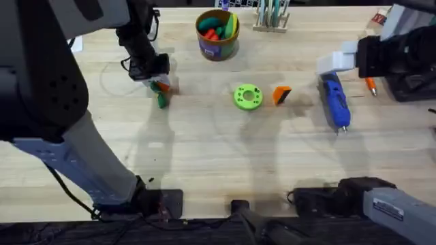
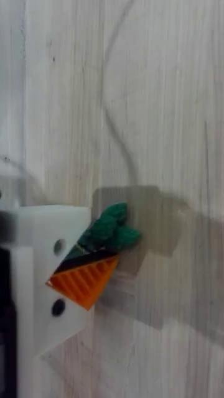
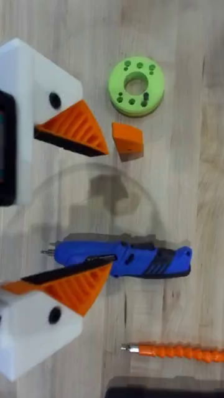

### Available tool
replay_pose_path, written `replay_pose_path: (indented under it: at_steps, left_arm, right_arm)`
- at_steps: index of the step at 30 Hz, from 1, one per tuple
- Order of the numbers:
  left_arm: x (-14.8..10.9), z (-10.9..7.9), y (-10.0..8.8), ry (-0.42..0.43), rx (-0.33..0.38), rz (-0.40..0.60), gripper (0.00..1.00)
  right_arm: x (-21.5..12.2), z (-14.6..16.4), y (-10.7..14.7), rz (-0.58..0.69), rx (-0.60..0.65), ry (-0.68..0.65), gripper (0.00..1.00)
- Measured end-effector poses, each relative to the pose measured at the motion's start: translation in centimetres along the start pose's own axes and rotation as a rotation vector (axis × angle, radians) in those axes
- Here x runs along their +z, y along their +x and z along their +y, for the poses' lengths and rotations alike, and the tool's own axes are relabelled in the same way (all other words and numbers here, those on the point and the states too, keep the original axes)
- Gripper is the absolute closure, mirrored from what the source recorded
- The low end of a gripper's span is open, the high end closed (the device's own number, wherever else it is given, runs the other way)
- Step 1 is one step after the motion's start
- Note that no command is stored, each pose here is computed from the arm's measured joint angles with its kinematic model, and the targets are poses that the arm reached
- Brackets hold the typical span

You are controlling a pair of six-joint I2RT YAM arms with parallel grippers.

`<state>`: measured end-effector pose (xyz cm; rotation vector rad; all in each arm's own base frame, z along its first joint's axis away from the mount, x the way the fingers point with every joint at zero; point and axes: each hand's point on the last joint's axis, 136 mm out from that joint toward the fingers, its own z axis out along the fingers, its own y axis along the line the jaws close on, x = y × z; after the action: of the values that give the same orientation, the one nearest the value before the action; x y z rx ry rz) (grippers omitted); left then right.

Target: Pick up the gripper from the table and insert it into the empty holder that is missing its gripper. Then pick up a screw, insert it into the mounting hole, and use the screwdriver to tighten it. Finally, clean up the table by picking up the vegetable and placing it into the bucket.

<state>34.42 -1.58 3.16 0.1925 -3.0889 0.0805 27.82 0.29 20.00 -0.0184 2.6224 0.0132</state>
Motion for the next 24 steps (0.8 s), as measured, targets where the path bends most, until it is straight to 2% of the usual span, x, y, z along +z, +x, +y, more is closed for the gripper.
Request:
replay_pose_path:
  at_steps: [4, 7, 12, 17, 24]
  left_arm:
    - [-0.2, 0.0, 0.0, -0.002, -0.016, -0.007, 0.996]
    - [-1.3, 0.0, 0.0, 0.001, -0.030, -0.037, 0.996]
    - [-6.6, -0.2, 0.5, 0.021, -0.050, -0.167, 0.996]
    - [-12.4, -0.1, 2.8, 0.045, -0.063, -0.287, 0.996]
    - [-16.8, 0.0, 5.9, 0.066, -0.068, -0.389, 0.996]
  right_arm:
    - [0.0, 0.0, 0.0, 0.000, 0.000, 0.000, 0.009]
    - [0.0, 0.0, 0.0, 0.000, 0.000, 0.000, 0.010]
    - [0.0, 0.0, 0.0, 0.000, 0.000, 0.000, 0.010]
    - [0.0, 0.0, 0.0, 0.000, 0.000, 0.000, 0.011]
    - [0.0, 0.0, 0.1, 0.004, 0.000, 0.000, 0.009]
